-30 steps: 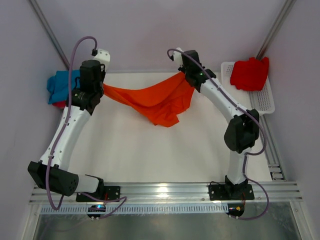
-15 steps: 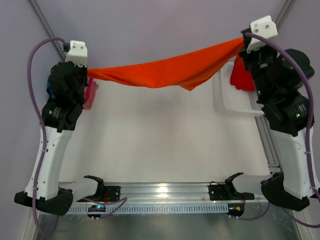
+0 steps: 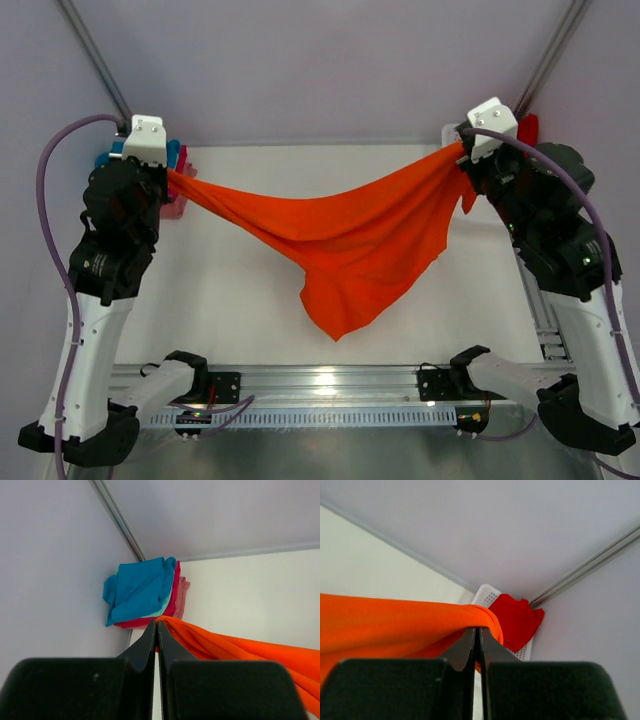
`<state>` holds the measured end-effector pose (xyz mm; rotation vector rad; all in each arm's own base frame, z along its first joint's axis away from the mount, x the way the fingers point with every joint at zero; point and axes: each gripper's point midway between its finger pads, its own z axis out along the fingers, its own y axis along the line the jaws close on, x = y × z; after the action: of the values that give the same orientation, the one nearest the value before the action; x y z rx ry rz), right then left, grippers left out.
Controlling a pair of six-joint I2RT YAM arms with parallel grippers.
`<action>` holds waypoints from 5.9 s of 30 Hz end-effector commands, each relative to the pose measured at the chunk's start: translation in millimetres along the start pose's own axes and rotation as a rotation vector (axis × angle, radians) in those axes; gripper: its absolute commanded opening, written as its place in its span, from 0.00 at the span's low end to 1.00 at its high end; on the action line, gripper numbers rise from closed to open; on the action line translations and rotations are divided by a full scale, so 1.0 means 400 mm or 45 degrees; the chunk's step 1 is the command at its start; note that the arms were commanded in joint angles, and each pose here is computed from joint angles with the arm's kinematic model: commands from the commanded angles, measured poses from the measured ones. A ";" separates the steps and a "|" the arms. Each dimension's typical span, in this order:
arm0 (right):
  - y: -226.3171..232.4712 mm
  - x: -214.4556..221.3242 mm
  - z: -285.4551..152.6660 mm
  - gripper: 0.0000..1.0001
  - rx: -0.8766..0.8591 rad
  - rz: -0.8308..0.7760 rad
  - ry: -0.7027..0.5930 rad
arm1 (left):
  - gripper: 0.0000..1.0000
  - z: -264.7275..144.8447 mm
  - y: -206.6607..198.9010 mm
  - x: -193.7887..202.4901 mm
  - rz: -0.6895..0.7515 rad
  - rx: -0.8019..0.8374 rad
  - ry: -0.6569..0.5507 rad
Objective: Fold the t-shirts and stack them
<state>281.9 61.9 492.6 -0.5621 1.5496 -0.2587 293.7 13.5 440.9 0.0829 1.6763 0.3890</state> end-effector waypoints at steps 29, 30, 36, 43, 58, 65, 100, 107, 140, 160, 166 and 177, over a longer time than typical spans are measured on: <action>0.368 0.570 0.819 0.95 0.231 -0.412 0.492 | 0.00 0.238 -0.236 0.248 0.093 0.207 0.286; 0.363 0.569 0.817 0.99 0.252 -0.402 0.498 | 0.00 0.240 -0.245 0.252 0.075 0.220 0.298; 0.376 0.556 0.761 0.99 0.161 -0.280 0.525 | 0.00 0.233 -0.238 0.231 0.053 0.219 0.281; 0.634 0.554 0.444 0.99 -0.823 -0.063 0.504 | 0.00 0.226 -0.232 0.228 0.053 0.213 0.284; 0.894 0.648 0.144 0.91 -1.340 -0.398 0.503 | 0.00 0.234 -0.269 0.243 0.011 0.280 0.329; 1.054 0.599 0.115 0.91 -1.376 -0.424 0.491 | 0.00 0.241 -0.278 0.257 0.010 0.286 0.343; 1.217 0.551 -0.028 0.89 -1.553 -0.465 0.491 | 0.00 0.256 -0.289 0.269 -0.011 0.277 0.377; 1.229 0.580 -0.047 0.88 -1.592 -0.461 0.528 | 0.00 0.255 -0.295 0.272 -0.023 0.288 0.382; 1.278 0.670 -0.032 0.61 -1.613 -0.527 0.614 | 0.00 0.244 -0.305 0.287 -0.037 0.312 0.392; 1.226 0.604 0.034 0.03 -1.443 -0.622 0.539 | 0.00 0.248 -0.300 0.292 -0.028 0.296 0.391; 0.996 0.374 0.205 0.03 -0.893 -0.672 0.296 | 0.00 0.268 -0.217 0.241 0.047 0.098 0.342; 0.363 0.109 0.357 0.03 0.088 -0.676 0.232 | 0.00 0.251 -0.092 0.090 0.111 -0.121 0.174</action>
<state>386.7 235.0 313.6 -1.0775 1.5845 -0.5763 399.5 -4.5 341.6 0.1245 1.9105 0.4995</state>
